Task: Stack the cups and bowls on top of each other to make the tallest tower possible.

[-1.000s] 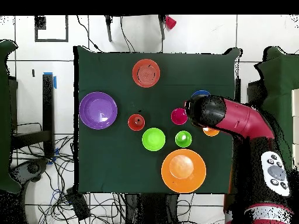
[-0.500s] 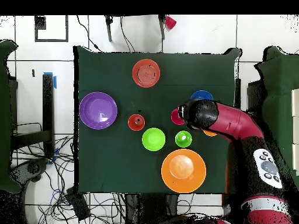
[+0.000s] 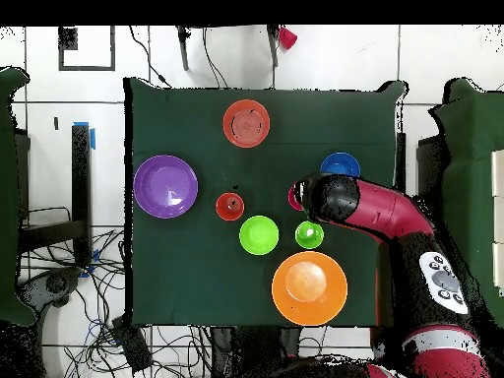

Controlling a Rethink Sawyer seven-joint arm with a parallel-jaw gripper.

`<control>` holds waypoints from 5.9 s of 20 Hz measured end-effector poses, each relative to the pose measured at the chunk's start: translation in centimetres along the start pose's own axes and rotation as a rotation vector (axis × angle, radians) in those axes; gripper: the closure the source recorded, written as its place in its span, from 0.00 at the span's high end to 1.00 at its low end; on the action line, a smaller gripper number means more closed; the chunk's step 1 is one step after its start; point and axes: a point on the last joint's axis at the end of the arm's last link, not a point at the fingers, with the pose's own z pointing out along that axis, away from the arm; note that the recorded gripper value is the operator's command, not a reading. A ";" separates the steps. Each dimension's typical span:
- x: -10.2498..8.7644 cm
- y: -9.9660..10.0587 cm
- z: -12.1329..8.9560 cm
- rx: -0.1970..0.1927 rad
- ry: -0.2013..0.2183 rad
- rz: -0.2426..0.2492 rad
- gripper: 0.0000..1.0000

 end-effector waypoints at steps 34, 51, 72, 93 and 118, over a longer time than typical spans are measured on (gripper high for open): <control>2.3 0.4 9.1 -0.037 0.024 0.012 0.00; -0.2 0.3 3.6 -0.003 0.018 -0.020 0.00; -7.0 4.5 -10.3 0.012 0.097 -0.102 0.00; -17.0 6.7 -16.2 0.005 -0.061 -0.097 0.00; -18.0 13.3 -9.5 -0.040 -0.001 -0.040 0.00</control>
